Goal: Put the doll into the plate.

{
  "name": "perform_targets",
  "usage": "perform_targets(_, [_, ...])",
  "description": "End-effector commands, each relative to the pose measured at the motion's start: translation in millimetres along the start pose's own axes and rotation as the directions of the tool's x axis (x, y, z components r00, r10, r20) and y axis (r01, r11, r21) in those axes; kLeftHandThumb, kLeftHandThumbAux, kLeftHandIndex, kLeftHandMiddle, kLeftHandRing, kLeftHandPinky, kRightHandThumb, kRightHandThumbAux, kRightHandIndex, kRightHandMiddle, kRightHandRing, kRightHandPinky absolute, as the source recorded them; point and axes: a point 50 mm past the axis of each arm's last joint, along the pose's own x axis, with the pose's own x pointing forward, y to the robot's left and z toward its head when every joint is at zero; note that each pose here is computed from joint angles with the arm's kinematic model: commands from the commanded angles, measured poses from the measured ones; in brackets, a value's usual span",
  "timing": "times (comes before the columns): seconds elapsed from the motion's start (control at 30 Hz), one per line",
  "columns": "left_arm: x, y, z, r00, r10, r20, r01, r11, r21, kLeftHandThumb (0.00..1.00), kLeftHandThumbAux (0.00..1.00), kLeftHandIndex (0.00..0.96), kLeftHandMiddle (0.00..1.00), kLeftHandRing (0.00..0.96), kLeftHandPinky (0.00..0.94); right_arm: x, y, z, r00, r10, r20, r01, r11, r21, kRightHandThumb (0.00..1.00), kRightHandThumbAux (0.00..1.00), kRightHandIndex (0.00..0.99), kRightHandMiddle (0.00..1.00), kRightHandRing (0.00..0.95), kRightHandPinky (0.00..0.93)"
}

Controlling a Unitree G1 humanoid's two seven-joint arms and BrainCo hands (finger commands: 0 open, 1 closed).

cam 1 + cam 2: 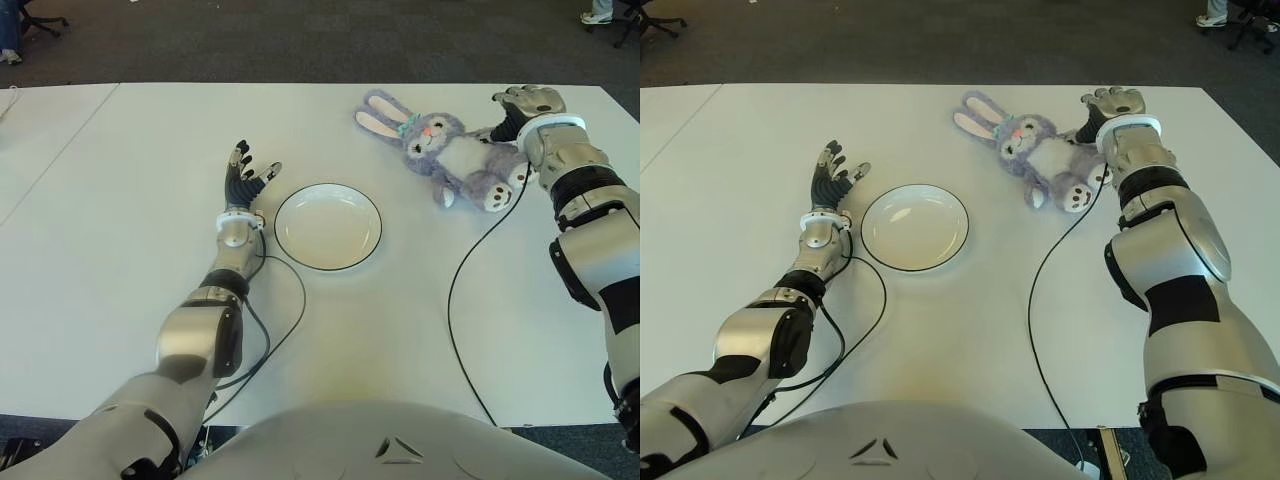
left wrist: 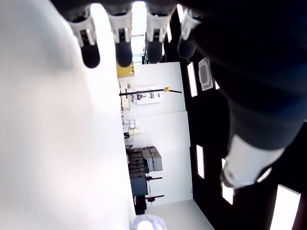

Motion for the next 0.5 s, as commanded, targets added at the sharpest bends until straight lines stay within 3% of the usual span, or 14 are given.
perform_targets(0.03, [-83.0, -5.8, -105, 0.874, 0.004, -0.486, 0.012, 0.999, 0.030, 0.029, 0.755, 0.041, 0.074, 0.082, 0.107, -0.2, 12.1, 17, 0.998, 0.060, 0.029, -0.058, 0.997, -0.042, 0.290, 0.437, 0.000, 0.000, 0.000, 0.000])
perform_targets(0.13, [-83.6, -6.5, -105, 0.873, 0.004, -0.488, 0.012, 0.999, 0.031, 0.029, 0.754, 0.040, 0.073, 0.082, 0.106, 0.6, 8.5, 20, 0.998, 0.053, 0.033, -0.052, 0.998, -0.042, 0.289, 0.437, 0.000, 0.000, 0.000, 0.000])
perform_targets(0.37, [-83.7, -6.2, -105, 0.873, 0.004, -0.487, 0.018, 0.999, 0.040, 0.026, 0.719, 0.042, 0.076, 0.084, 0.103, 5.0, -20.2, 32, 0.998, -0.009, 0.064, 0.009, 1.000, 0.000, 0.267, 0.446, 0.000, 0.000, 0.000, 0.000])
perform_targets(0.5, [-84.0, -6.5, -105, 0.874, 0.005, -0.485, 0.021, 0.999, 0.048, 0.021, 0.716, 0.044, 0.078, 0.085, 0.103, 5.3, -25.9, 33, 0.996, -0.041, 0.077, 0.038, 0.999, 0.036, 0.256, 0.453, 0.000, 0.000, 0.000, 0.000])
